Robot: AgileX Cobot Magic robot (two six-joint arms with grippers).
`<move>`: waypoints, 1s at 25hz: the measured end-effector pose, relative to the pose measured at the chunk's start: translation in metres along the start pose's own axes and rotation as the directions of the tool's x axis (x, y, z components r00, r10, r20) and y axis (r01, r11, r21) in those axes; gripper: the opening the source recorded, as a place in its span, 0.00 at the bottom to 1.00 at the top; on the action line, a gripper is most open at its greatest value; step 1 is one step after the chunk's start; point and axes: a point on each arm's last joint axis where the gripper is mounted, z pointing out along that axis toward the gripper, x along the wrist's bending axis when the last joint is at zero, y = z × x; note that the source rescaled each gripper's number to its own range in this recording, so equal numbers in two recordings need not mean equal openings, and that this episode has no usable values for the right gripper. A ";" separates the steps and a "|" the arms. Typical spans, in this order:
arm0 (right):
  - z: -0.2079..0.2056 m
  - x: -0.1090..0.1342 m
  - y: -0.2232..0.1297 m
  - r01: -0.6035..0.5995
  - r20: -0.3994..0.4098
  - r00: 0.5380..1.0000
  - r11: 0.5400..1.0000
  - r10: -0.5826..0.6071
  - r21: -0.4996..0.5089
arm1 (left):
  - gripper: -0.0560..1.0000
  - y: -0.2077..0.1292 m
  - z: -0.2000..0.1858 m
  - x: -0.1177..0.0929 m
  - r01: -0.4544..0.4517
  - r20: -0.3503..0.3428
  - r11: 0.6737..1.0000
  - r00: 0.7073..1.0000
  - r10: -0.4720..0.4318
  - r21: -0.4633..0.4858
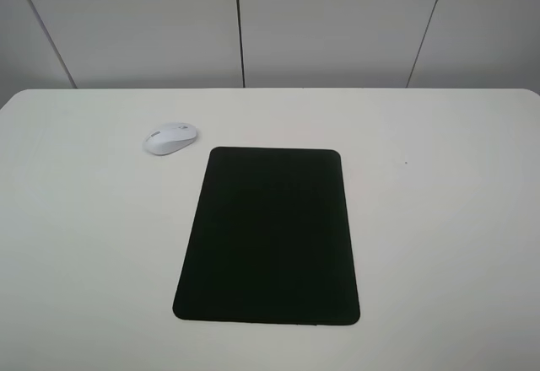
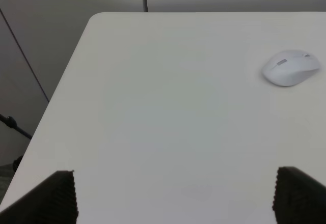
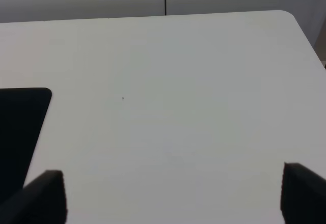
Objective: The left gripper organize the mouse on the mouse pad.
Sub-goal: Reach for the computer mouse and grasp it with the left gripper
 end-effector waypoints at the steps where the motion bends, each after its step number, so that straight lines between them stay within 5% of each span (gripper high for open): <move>1: 0.000 0.000 0.000 0.000 0.000 1.000 1.000 0.000 0.000 | 1.00 0.000 0.000 0.000 0.000 0.000 1.000 1.000 0.000 0.000; 25: 0.000 0.000 0.000 0.000 0.000 1.000 1.000 0.000 0.000 | 1.00 0.002 0.003 -0.001 -0.030 0.071 0.999 0.997 0.028 0.021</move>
